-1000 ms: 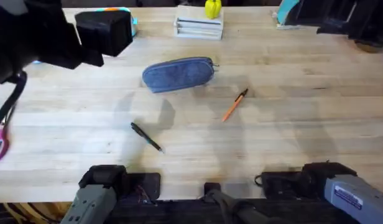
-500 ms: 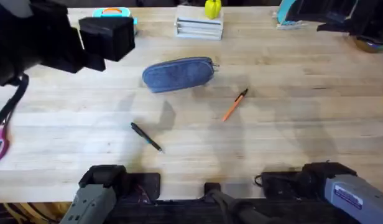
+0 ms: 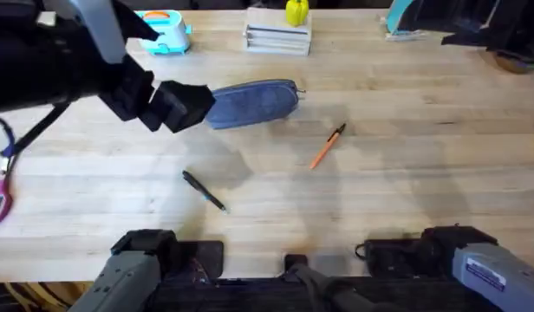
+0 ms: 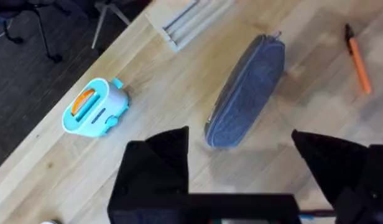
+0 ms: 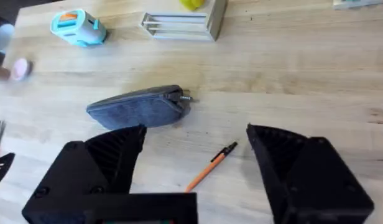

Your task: Unzip the bag, pick up the pens from the table one at a time and place them inside, then zip the bag closed.

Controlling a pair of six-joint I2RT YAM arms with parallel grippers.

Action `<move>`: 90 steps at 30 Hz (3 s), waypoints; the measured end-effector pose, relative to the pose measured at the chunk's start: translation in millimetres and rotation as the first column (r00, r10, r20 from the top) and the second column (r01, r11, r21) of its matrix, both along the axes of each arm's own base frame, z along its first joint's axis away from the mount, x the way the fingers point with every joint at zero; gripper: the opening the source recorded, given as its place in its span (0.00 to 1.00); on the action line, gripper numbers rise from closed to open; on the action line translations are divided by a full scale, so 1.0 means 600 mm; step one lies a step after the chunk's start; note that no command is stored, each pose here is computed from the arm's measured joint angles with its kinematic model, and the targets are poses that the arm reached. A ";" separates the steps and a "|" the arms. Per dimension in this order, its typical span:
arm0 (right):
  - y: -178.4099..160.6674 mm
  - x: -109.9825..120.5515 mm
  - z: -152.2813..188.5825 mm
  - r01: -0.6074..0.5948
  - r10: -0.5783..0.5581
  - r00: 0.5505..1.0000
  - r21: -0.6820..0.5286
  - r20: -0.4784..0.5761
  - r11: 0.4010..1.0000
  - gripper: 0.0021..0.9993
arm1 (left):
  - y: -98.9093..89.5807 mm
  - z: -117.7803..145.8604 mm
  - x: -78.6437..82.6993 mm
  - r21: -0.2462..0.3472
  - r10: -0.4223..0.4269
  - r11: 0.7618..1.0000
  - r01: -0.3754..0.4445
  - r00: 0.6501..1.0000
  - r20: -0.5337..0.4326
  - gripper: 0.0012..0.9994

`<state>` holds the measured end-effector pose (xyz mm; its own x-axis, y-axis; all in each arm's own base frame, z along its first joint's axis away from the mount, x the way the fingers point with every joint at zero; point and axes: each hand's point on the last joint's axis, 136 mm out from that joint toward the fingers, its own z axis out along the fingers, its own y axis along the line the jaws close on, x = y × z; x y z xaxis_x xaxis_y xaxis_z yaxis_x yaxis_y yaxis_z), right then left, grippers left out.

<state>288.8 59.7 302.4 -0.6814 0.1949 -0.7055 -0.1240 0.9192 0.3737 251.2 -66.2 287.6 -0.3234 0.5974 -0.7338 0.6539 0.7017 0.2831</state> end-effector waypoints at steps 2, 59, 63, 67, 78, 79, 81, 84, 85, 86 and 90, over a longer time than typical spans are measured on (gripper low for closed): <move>0.000 0.001 -0.001 0.000 0.000 1.000 0.000 -0.003 1.000 1.00 | -0.001 -0.011 0.008 0.032 -0.034 0.999 0.035 0.999 -0.010 0.99; 0.000 0.003 0.000 0.000 0.000 1.000 0.000 0.002 1.000 1.00 | 0.007 -0.301 0.113 -0.191 -0.519 0.854 0.483 0.805 -0.287 0.99; 0.000 0.003 0.000 0.000 0.000 1.000 -0.001 0.002 1.000 1.00 | 0.008 -0.301 0.117 -0.182 -0.519 0.855 0.486 0.809 -0.277 0.99; 0.000 0.003 0.000 0.000 0.000 1.000 -0.001 0.002 1.000 1.00 | 0.006 -0.307 0.126 -0.196 -0.524 0.851 0.487 0.810 -0.261 0.95; 0.000 0.003 0.000 0.000 0.000 1.000 -0.001 0.003 1.000 1.00 | 0.005 -0.314 0.128 -0.202 -0.527 0.849 0.488 0.807 -0.265 0.04; 0.000 0.003 0.000 0.000 0.000 1.000 -0.001 0.003 1.000 1.00 | 0.005 -0.314 0.128 -0.202 -0.527 0.849 0.488 0.807 -0.265 0.04; 0.000 0.003 0.000 0.000 0.000 1.000 -0.001 0.003 1.000 1.00 | 0.005 -0.314 0.128 -0.202 -0.527 0.849 0.488 0.807 -0.265 0.04; 0.000 0.004 0.001 0.000 0.000 1.000 0.000 0.004 1.000 1.00 | 0.005 -0.314 0.128 -0.202 -0.527 0.849 0.488 0.807 -0.265 0.04; 0.000 0.004 0.000 0.000 0.000 1.000 0.000 0.002 1.000 1.00 | 0.005 -0.314 0.128 -0.202 -0.527 0.849 0.488 0.807 -0.265 0.04; 0.000 0.005 -0.001 -0.001 0.001 1.000 0.000 0.000 1.000 1.00 | 0.005 -0.314 0.128 -0.202 -0.527 0.849 0.488 0.807 -0.265 0.04; 0.014 0.015 -0.015 -0.062 0.062 0.998 0.006 -0.027 0.998 1.00 | 0.005 -0.314 0.128 -0.202 -0.527 0.849 0.488 0.807 -0.265 0.04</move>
